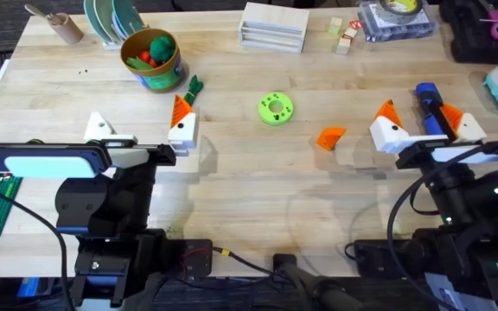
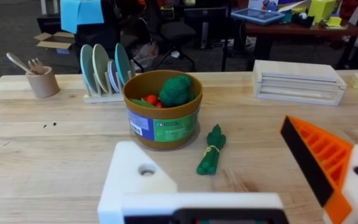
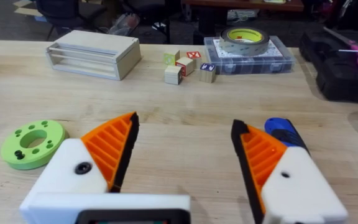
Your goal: Pick up the gripper from the table and insert it into the empty holder that is missing its gripper. Then pick up a screw, insert it into the mounting hole, and use the screwdriver to tighten it. Finally, clean up the table by picking up the vegetable and placing it into the bucket.
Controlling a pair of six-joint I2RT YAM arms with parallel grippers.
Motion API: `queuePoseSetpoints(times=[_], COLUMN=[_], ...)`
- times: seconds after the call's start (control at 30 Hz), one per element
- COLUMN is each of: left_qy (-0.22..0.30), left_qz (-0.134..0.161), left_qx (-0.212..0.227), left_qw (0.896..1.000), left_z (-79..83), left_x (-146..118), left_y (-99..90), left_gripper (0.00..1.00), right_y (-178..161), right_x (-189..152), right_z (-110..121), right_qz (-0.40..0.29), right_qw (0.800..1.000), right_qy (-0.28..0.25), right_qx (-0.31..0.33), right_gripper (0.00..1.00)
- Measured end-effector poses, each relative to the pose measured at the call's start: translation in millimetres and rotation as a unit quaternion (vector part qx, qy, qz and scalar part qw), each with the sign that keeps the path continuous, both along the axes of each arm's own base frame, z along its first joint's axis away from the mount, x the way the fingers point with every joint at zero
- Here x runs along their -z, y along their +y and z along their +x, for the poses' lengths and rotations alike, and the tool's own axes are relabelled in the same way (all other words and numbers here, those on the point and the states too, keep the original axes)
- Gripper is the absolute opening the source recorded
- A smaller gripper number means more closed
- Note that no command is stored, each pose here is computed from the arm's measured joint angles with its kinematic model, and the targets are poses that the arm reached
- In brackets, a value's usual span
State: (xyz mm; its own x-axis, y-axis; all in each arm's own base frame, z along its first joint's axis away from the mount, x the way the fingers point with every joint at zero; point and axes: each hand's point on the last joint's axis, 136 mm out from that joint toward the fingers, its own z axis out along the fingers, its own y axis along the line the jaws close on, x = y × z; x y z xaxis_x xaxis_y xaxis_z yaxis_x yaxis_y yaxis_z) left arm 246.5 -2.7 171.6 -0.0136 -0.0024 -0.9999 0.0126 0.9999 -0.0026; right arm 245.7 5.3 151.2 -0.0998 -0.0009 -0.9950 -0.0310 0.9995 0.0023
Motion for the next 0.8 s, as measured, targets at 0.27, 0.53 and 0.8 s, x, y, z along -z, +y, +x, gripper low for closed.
queuePoseSetpoints(times=[0.27, 0.53, 0.8], left_qy=[0.0, 0.002, 0.046], left_qz=[0.001, 0.001, 0.0], left_qx=[0.0, 0.017, 0.021], left_qw=[1.0, 1.0, 0.999], left_z=[0.0, -0.5, -12.0], left_x=[-0.1, -0.4, -35.9], left_y=[-0.1, -5.8, -7.2], left_gripper=[0.993, 0.99, 0.991], right_y=[-0.8, 0.0, 1.2], right_x=[0.9, 0.3, -18.8], right_z=[-0.1, -0.2, -4.7], right_qz=[0.0, 0.007, 0.058], right_qw=[1.0, 1.0, 0.998], right_qy=[0.002, 0.002, 0.014], right_qx=[0.002, 0.0, 0.002], right_gripper=[0.953, 0.952, 0.952])
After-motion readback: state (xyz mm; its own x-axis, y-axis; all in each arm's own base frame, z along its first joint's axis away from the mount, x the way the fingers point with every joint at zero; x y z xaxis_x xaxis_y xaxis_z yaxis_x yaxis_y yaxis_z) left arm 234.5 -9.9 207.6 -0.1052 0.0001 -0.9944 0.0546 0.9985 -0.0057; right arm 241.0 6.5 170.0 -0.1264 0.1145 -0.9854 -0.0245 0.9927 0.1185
